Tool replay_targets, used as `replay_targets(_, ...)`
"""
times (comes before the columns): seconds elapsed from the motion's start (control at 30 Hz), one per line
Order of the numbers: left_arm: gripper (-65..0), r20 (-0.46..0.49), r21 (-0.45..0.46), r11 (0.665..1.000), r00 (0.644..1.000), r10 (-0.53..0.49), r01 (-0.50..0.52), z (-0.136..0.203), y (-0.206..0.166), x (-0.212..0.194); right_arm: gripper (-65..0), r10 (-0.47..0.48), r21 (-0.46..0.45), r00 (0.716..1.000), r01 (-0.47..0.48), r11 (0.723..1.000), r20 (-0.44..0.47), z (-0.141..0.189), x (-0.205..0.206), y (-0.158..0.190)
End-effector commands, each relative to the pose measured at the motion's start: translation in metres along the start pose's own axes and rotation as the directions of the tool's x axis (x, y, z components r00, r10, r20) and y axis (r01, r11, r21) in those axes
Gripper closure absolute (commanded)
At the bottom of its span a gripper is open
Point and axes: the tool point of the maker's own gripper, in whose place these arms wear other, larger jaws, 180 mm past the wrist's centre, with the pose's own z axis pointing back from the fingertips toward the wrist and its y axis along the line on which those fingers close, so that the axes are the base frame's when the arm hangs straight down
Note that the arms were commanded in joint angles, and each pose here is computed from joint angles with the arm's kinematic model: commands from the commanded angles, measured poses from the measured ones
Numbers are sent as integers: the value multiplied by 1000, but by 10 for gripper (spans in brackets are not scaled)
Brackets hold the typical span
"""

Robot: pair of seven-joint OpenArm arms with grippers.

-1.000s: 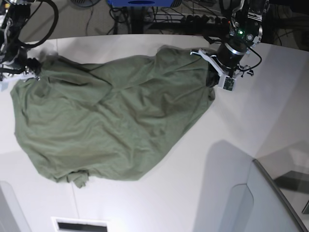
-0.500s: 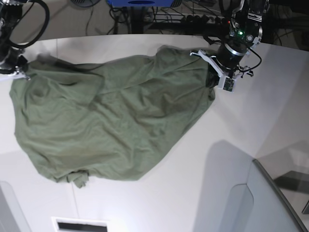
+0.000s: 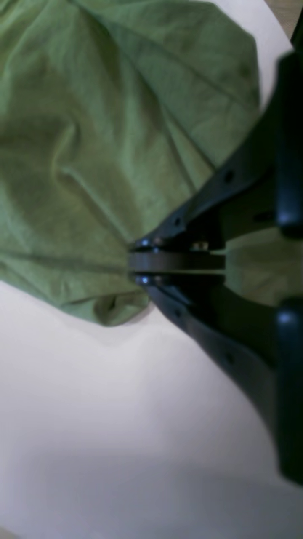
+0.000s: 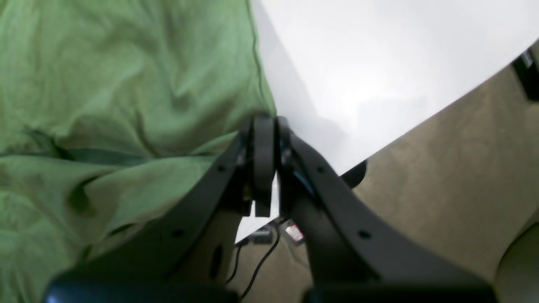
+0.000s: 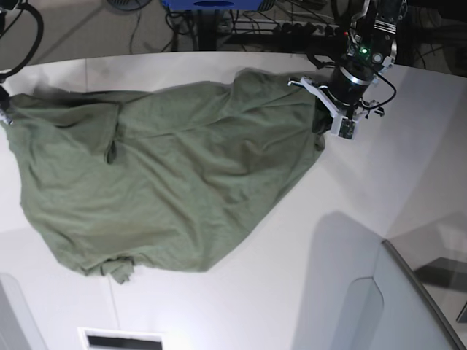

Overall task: Layout the t-shirt on the table in an organized manner, then fold the t-shirt properly
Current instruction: 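Pull the t-shirt apart with both grippers to spread it flat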

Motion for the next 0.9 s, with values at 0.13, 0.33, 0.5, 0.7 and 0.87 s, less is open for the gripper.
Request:
replay_targets(0.13,0,33,5,1000,999,-8,8,2,3,9,-5,-39,-39,996,42,998,84,15,28,-24)
replay_targets(0.33,0,34,5,1000,999,-6,6,2,3,9,-8,-45,-36,996,48,998,72,12,23,-23)
replay_targets(0.5,0,33,5,1000,999,-8,8,2,3,9,-33,-47,-34,998,48,998,44,15,21,-22)
replay_targets(0.7,0,24,4,1000,1000,-11,11,5,3,5,-216,13,-15,987,-11,1000,160,43,48,-5)
replay_targets(0.87,0,15,4,1000,1000,-8,8,5,3,1,-224,42,6,977,-44,999,209,47,56,10)
